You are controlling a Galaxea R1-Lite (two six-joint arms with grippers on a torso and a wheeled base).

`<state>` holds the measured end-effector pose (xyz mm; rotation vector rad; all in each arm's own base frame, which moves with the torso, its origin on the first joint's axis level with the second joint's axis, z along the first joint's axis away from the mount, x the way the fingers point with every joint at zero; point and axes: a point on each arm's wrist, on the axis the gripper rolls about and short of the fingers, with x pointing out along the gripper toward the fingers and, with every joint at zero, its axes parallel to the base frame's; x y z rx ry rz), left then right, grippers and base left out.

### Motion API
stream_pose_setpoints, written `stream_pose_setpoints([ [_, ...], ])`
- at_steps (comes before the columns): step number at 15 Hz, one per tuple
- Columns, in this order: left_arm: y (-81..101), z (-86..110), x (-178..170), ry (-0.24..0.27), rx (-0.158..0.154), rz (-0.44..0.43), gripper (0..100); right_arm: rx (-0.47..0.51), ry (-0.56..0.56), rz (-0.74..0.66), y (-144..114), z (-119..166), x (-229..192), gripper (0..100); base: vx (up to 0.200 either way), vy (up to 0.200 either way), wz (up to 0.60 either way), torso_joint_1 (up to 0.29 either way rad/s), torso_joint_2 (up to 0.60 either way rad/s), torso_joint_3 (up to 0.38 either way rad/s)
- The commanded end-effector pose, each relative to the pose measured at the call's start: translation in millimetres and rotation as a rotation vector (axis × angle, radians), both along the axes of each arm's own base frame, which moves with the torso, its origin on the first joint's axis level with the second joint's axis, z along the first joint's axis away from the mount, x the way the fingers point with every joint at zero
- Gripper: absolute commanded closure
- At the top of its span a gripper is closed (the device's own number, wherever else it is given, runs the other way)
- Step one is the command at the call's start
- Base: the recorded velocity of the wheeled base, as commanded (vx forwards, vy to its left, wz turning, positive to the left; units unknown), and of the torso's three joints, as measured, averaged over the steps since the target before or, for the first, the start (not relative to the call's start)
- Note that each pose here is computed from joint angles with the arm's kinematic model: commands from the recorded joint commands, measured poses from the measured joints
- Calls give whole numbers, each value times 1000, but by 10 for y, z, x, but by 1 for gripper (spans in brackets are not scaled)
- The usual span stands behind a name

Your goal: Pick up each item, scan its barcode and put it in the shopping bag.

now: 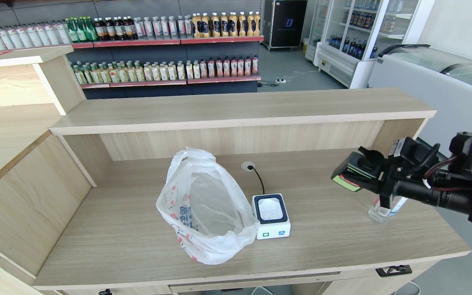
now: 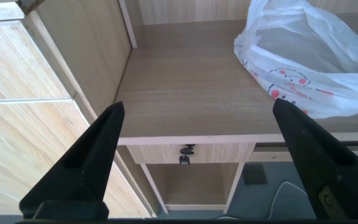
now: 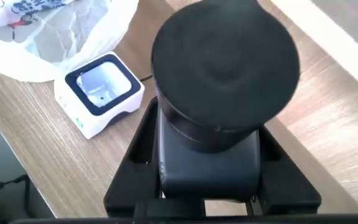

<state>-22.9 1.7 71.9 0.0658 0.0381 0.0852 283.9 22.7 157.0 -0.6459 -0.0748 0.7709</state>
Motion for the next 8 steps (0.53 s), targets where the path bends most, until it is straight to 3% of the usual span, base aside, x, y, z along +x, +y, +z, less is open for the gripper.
stream_pose_setpoints([
  [1, 0, 0, 0, 0, 0, 1, 0, -128, -199, 24, 7, 333, -404, 100, 0, 0, 0, 0, 0, 0],
  [2, 0, 0, 0, 0, 0, 1, 0, -193, -247, 20, 6, 355, -448, 100, 0, 0, 0, 0, 0, 0],
  [5, 0, 0, 0, 0, 0, 1, 0, -532, -544, 34, 54, 450, -522, 100, 0, 0, 0, 0, 0, 0],
  [8, 0, 0, 0, 0, 0, 1, 0, -661, -685, 93, 160, 477, -582, 100, 0, 0, 0, 0, 0, 0],
])
